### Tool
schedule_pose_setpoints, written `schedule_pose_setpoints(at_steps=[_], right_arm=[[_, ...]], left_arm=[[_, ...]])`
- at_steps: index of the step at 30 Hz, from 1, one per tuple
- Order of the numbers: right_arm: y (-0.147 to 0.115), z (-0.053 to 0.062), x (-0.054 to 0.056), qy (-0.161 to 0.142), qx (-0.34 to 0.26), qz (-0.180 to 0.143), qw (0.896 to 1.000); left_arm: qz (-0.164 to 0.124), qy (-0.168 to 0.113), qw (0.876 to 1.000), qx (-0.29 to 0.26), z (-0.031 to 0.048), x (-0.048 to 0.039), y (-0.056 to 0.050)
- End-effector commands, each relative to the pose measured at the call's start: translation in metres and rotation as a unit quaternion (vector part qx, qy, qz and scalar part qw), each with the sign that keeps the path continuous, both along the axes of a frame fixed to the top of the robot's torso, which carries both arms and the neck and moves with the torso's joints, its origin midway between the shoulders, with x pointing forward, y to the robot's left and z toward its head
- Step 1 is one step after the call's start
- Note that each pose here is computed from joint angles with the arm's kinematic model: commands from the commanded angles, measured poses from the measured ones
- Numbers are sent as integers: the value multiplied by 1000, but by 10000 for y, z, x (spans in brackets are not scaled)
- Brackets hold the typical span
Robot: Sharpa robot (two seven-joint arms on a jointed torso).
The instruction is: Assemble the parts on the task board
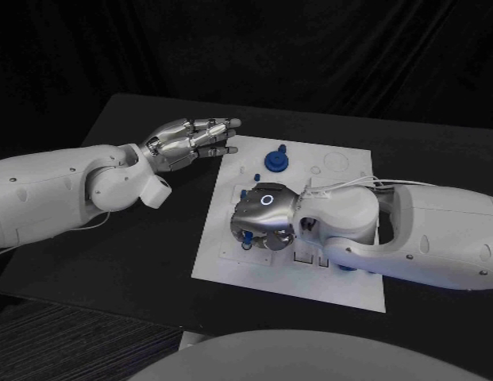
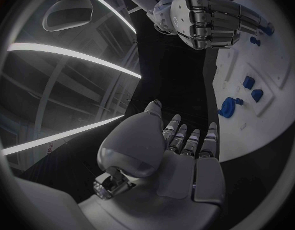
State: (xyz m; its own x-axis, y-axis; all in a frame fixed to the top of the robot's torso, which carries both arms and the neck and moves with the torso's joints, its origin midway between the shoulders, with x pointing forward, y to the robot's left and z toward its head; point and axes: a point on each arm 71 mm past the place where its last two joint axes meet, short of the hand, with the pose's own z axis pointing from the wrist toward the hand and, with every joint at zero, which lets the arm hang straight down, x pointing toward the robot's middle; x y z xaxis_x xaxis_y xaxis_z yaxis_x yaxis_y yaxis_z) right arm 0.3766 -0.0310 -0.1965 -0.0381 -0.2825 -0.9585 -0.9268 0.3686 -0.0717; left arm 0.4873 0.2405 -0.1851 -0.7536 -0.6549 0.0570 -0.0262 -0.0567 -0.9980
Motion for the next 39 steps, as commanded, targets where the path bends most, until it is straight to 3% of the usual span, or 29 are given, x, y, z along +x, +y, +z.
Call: schedule_pose_setpoints(at_steps=[1, 14, 39], right_arm=[[0, -5, -17, -8, 5, -3, 1000], [-1, -90, -48, 1, 8, -4, 1000], [-57, -172, 10, 2, 6, -31, 999]], left_arm=[[-6, 2, 1000, -7, 1, -7, -15], [-11, 6, 1000, -5, -11, -3, -22], [-14, 13, 1000, -4, -54, -14, -2]])
